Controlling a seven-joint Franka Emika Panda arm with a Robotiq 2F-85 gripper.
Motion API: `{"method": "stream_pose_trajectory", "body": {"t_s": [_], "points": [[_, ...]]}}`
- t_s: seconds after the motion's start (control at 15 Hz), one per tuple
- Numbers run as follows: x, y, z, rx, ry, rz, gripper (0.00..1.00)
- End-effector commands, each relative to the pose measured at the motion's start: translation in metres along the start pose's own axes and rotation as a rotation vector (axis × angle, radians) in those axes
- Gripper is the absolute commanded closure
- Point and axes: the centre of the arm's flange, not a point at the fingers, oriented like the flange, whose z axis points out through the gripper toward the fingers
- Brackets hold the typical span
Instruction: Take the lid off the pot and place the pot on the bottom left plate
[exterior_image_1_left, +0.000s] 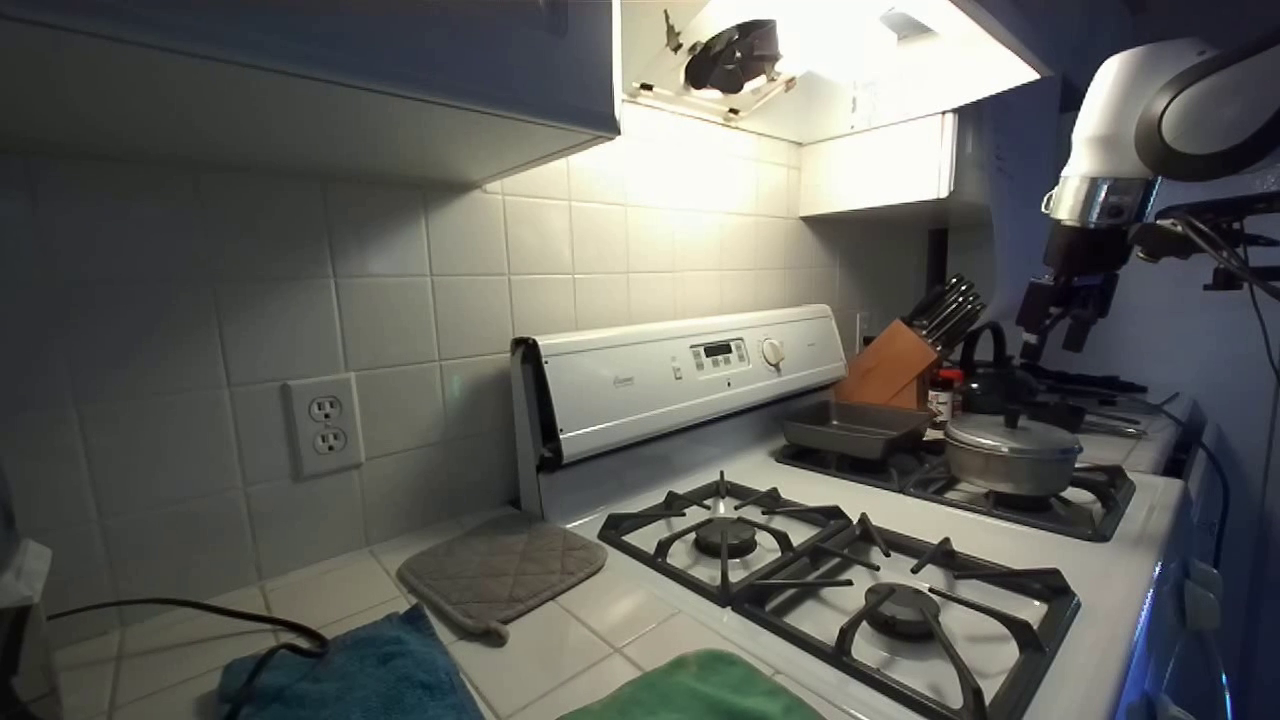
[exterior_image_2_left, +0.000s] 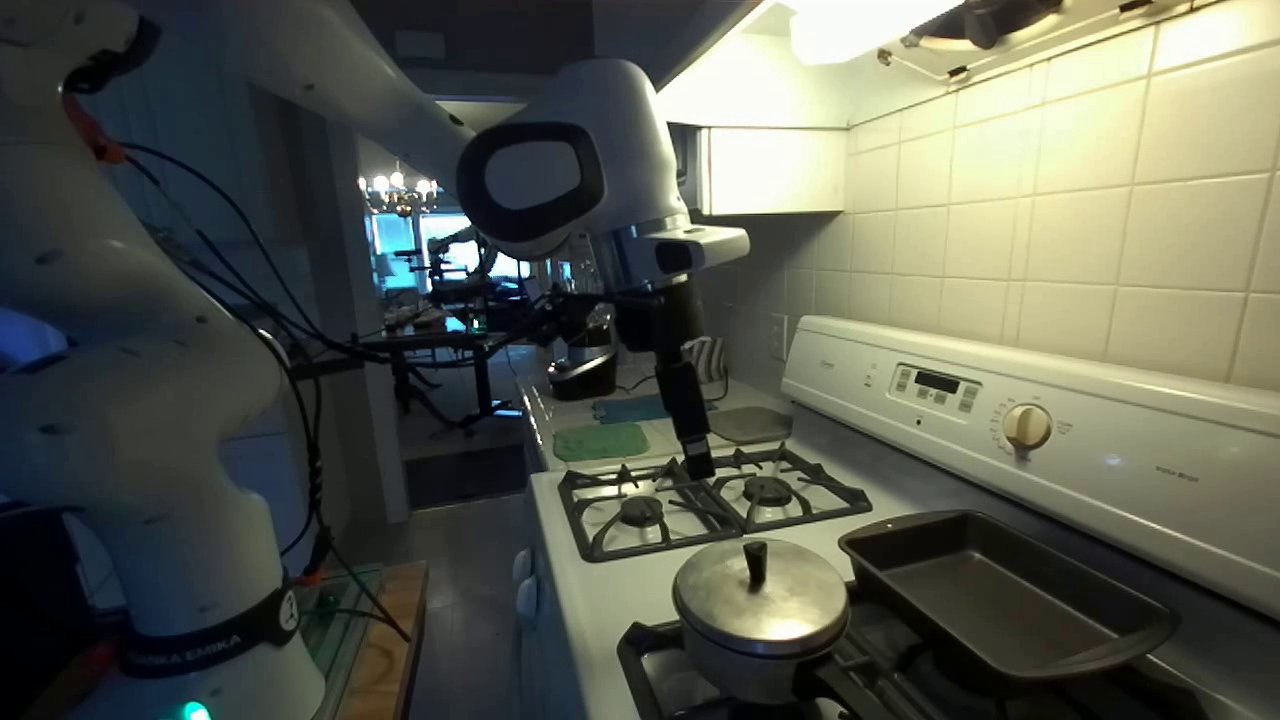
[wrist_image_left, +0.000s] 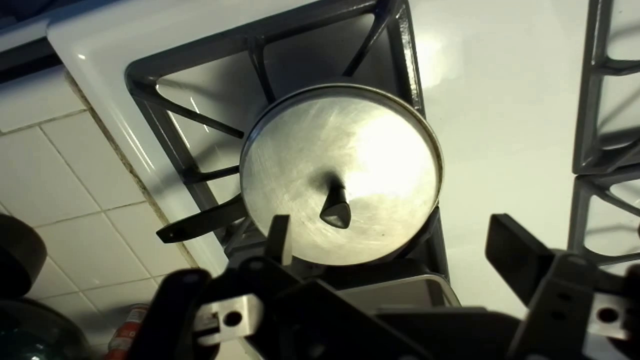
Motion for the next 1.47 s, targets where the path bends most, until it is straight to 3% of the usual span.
{"method": "stream_pose_trajectory", "body": {"t_s": [0.0, 0.33, 1.33, 1.4], "points": [[0.007, 0.000, 0.016, -0.016, -0.050, 0.020, 0.00], [0.010, 0.011, 0.047, 0.005, -0.118, 0.018, 0.00], [0.036, 0.030, 0.092, 0.055, -0.049, -0.003, 0.00], [0.038, 0.030, 0.093, 0.063, -0.046, 0.002, 0.12]]}}
